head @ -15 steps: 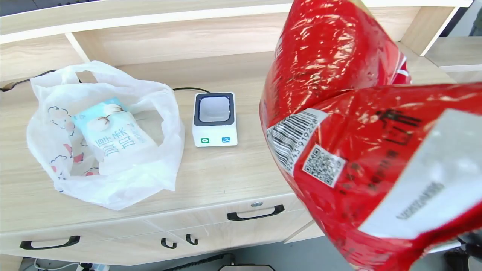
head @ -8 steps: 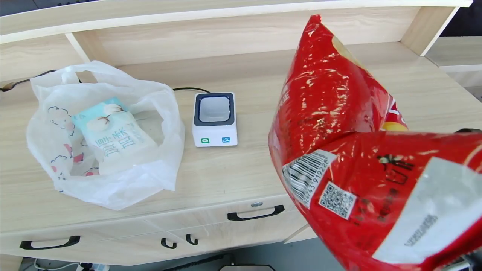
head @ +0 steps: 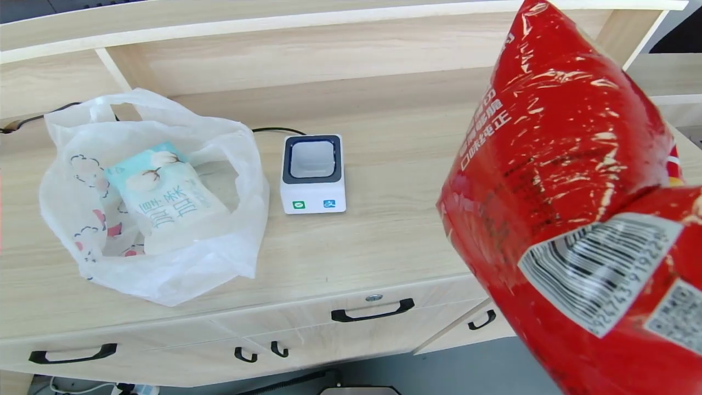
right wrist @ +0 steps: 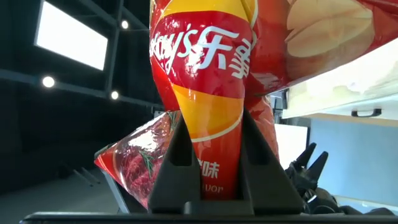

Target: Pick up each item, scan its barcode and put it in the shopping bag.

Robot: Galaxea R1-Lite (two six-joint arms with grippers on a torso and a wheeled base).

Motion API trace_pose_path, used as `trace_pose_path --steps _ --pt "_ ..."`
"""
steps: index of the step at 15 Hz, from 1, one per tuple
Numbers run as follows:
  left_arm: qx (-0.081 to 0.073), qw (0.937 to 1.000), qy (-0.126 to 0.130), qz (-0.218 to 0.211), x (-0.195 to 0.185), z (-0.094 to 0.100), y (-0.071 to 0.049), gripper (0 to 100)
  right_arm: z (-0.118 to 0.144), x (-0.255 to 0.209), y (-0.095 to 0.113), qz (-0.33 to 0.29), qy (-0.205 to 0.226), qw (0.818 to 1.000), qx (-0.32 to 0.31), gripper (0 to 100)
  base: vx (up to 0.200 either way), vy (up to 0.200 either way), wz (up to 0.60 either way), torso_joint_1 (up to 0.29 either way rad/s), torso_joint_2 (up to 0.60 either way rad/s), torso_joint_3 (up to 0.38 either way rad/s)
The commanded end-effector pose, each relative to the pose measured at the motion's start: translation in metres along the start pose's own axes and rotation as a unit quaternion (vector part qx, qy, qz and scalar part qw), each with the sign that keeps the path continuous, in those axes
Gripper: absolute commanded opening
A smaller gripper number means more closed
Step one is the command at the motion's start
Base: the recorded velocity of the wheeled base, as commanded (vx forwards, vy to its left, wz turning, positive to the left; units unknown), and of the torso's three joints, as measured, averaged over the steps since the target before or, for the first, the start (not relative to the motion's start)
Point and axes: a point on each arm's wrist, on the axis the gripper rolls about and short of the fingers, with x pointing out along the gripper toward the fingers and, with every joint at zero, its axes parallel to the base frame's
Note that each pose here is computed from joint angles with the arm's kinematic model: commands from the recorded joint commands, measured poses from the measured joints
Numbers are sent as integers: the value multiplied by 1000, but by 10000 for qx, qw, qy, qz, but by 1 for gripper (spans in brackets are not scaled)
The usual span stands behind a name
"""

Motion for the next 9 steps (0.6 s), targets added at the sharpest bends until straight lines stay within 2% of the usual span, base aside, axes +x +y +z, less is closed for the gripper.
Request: trace_pose_path --steps 1,9 --pt "2 10000 -2 2 0 0 0 100 0 -1 1 14 -19 10000 -16 0 0 0 0 0 0 0" --pt "-6 10000 6 1 0 0 0 100 5 -2 3 53 -145 9999 65 0 0 0 0 0 0 0"
